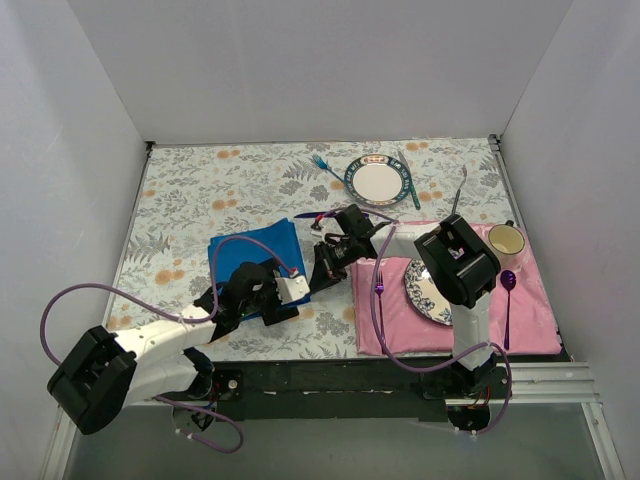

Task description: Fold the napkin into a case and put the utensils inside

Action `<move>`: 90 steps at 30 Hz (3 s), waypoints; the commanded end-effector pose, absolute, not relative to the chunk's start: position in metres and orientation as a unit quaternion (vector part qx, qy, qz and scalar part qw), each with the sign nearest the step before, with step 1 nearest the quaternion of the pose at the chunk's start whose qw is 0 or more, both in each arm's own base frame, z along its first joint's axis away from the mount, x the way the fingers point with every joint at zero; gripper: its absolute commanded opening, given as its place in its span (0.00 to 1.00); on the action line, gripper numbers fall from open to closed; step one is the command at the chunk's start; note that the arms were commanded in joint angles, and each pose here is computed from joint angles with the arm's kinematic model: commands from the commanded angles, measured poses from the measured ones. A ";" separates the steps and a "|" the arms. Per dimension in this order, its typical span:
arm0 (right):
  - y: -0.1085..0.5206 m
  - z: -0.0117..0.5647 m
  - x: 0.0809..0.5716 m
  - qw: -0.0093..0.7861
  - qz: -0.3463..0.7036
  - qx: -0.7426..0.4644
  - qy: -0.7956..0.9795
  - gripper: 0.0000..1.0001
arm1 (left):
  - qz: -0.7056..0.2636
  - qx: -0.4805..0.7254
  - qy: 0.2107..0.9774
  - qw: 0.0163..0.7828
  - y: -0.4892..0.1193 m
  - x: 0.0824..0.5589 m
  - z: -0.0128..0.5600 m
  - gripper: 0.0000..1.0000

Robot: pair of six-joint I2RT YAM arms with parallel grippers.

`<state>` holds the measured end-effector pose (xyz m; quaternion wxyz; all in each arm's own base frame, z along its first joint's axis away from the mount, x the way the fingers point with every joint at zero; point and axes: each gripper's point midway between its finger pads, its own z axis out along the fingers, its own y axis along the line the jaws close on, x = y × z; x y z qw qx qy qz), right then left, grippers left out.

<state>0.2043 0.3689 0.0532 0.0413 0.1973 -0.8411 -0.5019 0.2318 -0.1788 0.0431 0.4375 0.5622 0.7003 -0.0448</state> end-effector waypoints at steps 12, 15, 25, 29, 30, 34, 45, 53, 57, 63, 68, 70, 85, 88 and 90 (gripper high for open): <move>0.371 0.050 0.204 0.048 -0.507 0.181 -0.841 0.01 | -0.057 0.581 0.692 0.424 -0.177 0.219 0.050 0.98; 0.369 0.042 0.212 0.039 -0.493 0.188 -0.849 0.01 | -0.105 0.578 0.681 0.437 -0.194 0.212 0.077 0.98; 0.365 0.041 0.213 0.030 -0.480 0.216 -0.850 0.04 | -0.156 0.504 0.733 0.429 -0.199 0.204 0.133 0.98; 0.362 0.053 0.214 0.016 -0.475 0.246 -0.845 0.23 | -0.156 0.447 0.785 0.400 -0.174 0.204 0.130 0.98; 0.362 0.063 0.215 0.006 -0.478 0.255 -0.840 0.28 | -0.164 0.438 0.798 0.381 -0.167 0.199 0.125 0.98; 0.366 0.095 0.223 -0.032 -0.492 0.283 -0.823 0.49 | -0.187 0.368 0.838 0.357 -0.141 0.206 0.126 0.98; 0.384 0.124 0.336 -0.169 -0.491 0.264 -0.813 0.41 | -0.276 0.279 0.845 0.364 -0.113 0.314 0.151 0.60; 0.397 0.088 0.374 -0.182 -0.474 0.235 -0.829 0.17 | -0.273 0.332 0.816 0.387 -0.125 0.406 0.137 0.45; 0.396 0.075 0.381 -0.184 -0.459 0.228 -0.839 0.16 | -0.266 0.350 0.812 0.385 -0.128 0.431 0.125 0.48; 0.398 0.068 0.382 -0.175 -0.470 0.225 -0.835 0.16 | -0.277 0.368 0.805 0.373 -0.144 0.435 0.106 0.49; 0.403 0.070 0.382 -0.175 -0.480 0.224 -0.830 0.18 | -0.290 0.376 0.801 0.365 -0.161 0.436 0.095 0.50; 0.404 0.071 0.383 -0.174 -0.485 0.221 -0.828 0.18 | -0.293 0.385 0.796 0.364 -0.167 0.435 0.092 0.50; 0.409 0.055 0.386 -0.162 -0.491 0.215 -0.829 0.11 | -0.301 0.430 0.771 0.360 -0.197 0.435 0.080 0.36; 0.410 0.054 0.385 -0.161 -0.492 0.216 -0.828 0.10 | -0.308 0.436 0.763 0.364 -0.202 0.433 0.084 0.27; 0.410 0.053 0.385 -0.158 -0.493 0.215 -0.828 0.10 | -0.313 0.439 0.761 0.362 -0.206 0.431 0.085 0.22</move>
